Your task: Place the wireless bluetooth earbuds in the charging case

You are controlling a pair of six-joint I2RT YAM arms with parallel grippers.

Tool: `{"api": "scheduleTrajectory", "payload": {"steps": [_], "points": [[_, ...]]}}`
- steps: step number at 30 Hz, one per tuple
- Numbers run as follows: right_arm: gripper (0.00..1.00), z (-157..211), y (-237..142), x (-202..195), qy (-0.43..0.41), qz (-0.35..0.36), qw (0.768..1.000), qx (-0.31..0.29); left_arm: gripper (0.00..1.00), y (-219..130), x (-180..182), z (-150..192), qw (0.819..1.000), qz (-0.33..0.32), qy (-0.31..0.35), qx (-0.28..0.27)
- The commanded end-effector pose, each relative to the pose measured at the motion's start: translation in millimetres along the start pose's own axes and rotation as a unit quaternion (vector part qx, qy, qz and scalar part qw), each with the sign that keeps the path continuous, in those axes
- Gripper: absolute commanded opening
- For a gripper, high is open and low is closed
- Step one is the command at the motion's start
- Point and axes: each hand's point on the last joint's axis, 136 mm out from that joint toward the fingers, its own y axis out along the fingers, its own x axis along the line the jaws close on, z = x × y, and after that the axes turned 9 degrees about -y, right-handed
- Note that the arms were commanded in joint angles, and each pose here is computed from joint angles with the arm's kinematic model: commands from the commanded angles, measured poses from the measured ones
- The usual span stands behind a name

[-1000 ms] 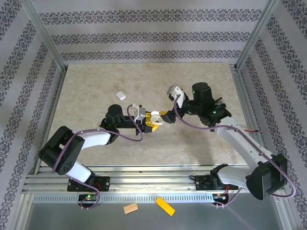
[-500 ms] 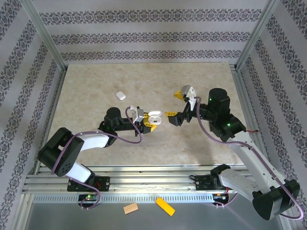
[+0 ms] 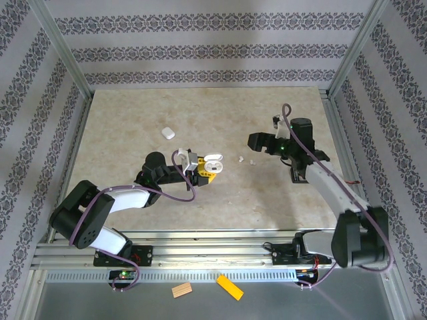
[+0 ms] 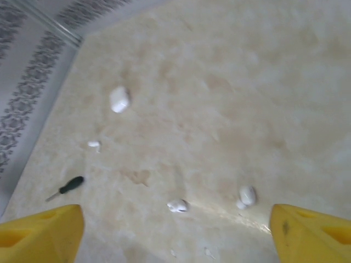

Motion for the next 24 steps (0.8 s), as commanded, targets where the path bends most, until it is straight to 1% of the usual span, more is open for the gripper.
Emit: {"api": "scheduleTrajectory", "payload": {"steps": [1, 6, 12, 19, 24], "points": [[0.81, 4, 15, -18, 0.051, 0.019, 0.998, 0.015, 0.3, -5, -4, -17, 0.999, 0.002, 0.033, -0.026], [0.67, 15, 47, -37, 0.065, 0.027, 0.996, 0.059, 0.3, -6, -5, -17, 0.999, 0.004, 0.03, -0.027], [0.6, 29, 83, -50, 0.072, 0.012, 0.991, 0.116, 0.3, -8, -9, -22, 0.999, 0.006, 0.032, -0.027], [0.57, 46, 117, -54, 0.078, 0.01, 0.984, 0.16, 0.3, -11, -11, -23, 0.999, 0.001, 0.037, -0.025], [0.56, 60, 126, -58, 0.075, 0.018, 0.98, 0.184, 0.3, -11, -10, -21, 0.999, -0.002, 0.038, -0.017]]}}
